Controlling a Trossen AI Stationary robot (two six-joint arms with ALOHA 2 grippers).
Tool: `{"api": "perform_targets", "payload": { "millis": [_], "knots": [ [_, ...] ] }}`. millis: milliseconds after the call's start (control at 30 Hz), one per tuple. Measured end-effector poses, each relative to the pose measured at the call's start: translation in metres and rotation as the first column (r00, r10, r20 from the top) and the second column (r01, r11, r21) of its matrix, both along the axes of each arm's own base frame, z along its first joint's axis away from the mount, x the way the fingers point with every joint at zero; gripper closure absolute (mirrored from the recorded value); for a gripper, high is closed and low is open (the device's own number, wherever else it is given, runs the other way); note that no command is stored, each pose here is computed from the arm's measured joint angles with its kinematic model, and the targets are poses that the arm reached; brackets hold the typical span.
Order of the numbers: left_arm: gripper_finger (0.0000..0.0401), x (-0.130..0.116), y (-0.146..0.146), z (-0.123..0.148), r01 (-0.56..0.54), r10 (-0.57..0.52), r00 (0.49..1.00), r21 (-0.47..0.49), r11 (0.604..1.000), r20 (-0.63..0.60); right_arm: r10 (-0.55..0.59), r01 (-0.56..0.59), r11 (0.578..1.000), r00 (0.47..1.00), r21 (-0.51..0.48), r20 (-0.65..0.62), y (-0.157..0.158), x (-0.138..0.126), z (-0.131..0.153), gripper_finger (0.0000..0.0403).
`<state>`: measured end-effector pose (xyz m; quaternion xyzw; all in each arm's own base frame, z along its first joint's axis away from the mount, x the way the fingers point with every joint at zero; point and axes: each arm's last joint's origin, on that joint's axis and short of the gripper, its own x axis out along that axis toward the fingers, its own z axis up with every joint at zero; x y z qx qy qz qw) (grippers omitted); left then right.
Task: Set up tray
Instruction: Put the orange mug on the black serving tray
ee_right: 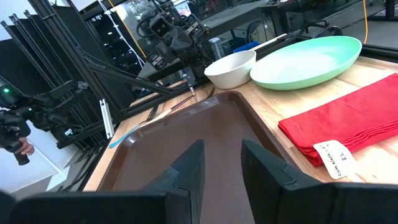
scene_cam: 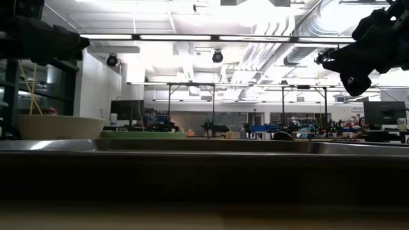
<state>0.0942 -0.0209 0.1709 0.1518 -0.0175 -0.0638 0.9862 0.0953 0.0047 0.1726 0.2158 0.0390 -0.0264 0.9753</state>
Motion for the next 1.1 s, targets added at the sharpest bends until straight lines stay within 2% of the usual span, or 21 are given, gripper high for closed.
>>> {"api": "perform_targets", "payload": {
  "millis": [300, 567, 1100],
  "knots": [
    [0.0265, 0.0000, -0.0004, 0.0003, 0.013, -0.013, 1.000, -0.009, 1.000, 0.001, 0.000, 0.000, 1.000, 1.000, 0.000, 0.000, 0.0000, 0.0000, 0.0000, 0.0320],
    [0.0265, 0.0000, -0.0003, 0.0006, 0.010, -0.011, 1.000, -0.082, 0.997, -0.005, 0.000, 0.000, 1.000, 1.000, 0.000, 0.003, 0.0000, 0.0000, 0.0003, 0.0320],
    [0.0265, 0.0000, 0.0011, 0.0034, -0.033, 0.036, 0.999, -0.082, 0.996, 0.025, -0.043, 0.041, 0.999, 0.997, 0.031, 0.065, -0.0011, 0.0003, 0.0062, 0.0320]
  ]
}}
